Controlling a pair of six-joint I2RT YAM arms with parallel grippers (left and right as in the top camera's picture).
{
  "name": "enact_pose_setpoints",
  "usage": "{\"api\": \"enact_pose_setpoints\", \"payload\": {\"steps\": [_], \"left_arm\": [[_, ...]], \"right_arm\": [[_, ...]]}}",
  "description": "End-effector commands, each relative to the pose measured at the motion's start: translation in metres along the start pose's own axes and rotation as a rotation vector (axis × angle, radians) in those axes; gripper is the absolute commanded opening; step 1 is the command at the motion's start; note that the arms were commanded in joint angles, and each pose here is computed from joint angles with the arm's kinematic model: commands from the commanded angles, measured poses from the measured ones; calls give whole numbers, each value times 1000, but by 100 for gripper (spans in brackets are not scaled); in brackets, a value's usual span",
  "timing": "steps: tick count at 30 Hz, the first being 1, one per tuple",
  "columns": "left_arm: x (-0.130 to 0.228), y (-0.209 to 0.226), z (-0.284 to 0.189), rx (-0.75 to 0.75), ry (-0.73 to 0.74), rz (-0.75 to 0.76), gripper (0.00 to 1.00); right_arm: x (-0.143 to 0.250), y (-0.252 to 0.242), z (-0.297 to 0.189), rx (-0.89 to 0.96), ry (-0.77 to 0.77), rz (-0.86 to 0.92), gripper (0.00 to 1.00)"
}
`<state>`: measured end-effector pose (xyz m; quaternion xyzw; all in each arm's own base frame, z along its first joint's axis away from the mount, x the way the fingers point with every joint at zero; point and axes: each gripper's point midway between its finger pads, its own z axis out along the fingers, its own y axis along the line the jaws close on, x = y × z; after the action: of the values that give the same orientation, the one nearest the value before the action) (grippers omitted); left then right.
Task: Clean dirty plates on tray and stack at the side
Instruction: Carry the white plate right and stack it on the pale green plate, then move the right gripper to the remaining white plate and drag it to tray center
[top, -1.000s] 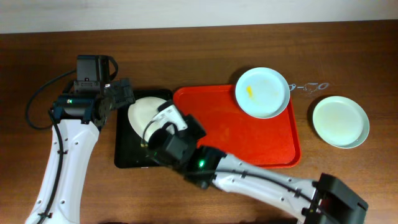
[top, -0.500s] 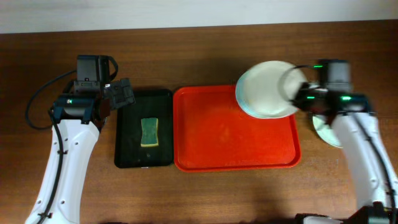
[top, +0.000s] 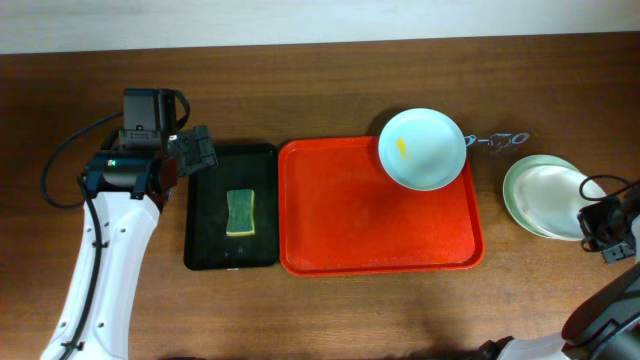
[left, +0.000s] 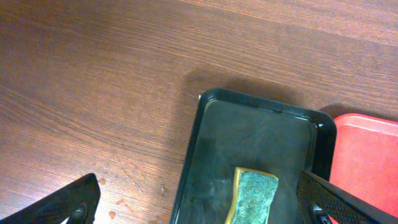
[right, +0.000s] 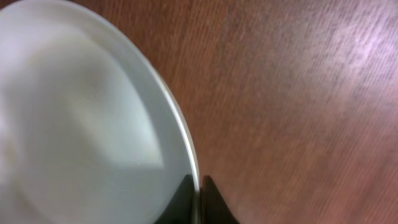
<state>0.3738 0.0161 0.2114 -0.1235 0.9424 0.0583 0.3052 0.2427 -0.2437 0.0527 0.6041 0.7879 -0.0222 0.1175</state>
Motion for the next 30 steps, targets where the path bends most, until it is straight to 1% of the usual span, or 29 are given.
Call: {"api": "enact_pose_setpoints", "payload": {"steps": [1, 2, 3, 4, 5, 6, 8, 9, 10, 12, 13, 14, 15, 18, 19, 20, 22, 23, 24, 25, 27, 28, 29, 30], "left_arm": [[-2, 4, -1, -15, -7, 0, 99], [-2, 4, -1, -15, -7, 0, 99], [-2, 4, -1, -15, -7, 0, 99], [-2, 4, -1, -15, -7, 1, 99], [-2, 4, -1, -15, -7, 1, 99], [-2, 4, -1, -15, -7, 0, 99], [-2, 4, -1, -15, -7, 1, 99], [-2, 4, -1, -15, -7, 0, 99], [-2, 4, -1, -15, -7, 0, 99], [-2, 4, -1, -15, -7, 1, 99], [-2, 4, -1, -15, -7, 0, 99], [-2, 4, -1, -15, -7, 0, 99], [-2, 4, -1, -15, -7, 1, 99], [-2, 4, -1, -15, -7, 0, 99], [-2, 4, -1, -15, -7, 0, 99], [-2, 4, -1, -15, -7, 0, 99], [-2, 4, -1, -16, -7, 1, 99], [-2, 4, -1, -15, -7, 0, 99], [-2, 4, -1, -15, -7, 1, 99], [-2, 4, -1, -15, -7, 0, 99], [-2, 4, -1, -16, -7, 1, 99], [-2, 4, -1, -15, -7, 0, 99], [-2, 4, -1, -16, -7, 1, 99], [-2, 4, -1, -16, -7, 1, 99]], "right_arm": [[3, 2, 4, -18, 20, 10, 78], [5, 5, 4, -38, 31, -15, 80], [9, 12, 2, -82, 51, -65, 80], [14, 22, 0, -135, 75, -99, 80], [20, 35, -4, -200, 95, -150, 77], [29, 57, -14, -305, 113, -248, 68], [52, 97, -29, -433, 134, -439, 67], [63, 108, -32, -449, 140, -519, 67], [85, 125, -35, -466, 149, -656, 67], [119, 148, -41, -498, 153, -855, 68], [135, 159, -42, -491, 139, -937, 82], [145, 167, -43, -495, 133, -977, 93], [159, 179, -47, -517, 121, -1028, 94], [159, 201, -53, -571, 44, -1066, 91], [156, 204, -52, -567, 19, -1078, 96], [152, 207, -52, -557, -16, -1100, 98], [152, 221, -48, -573, -71, -1163, 99], [153, 225, -46, -570, -84, -1170, 95], [150, 230, -37, -540, -114, -1180, 66], [149, 233, -31, -527, -129, -1185, 46], [148, 242, -20, -536, -144, -1186, 41], [147, 245, -17, -542, -154, -1186, 31], [145, 251, -15, -553, -175, -1184, 27], [143, 255, -14, -562, -191, -1184, 35]]}}
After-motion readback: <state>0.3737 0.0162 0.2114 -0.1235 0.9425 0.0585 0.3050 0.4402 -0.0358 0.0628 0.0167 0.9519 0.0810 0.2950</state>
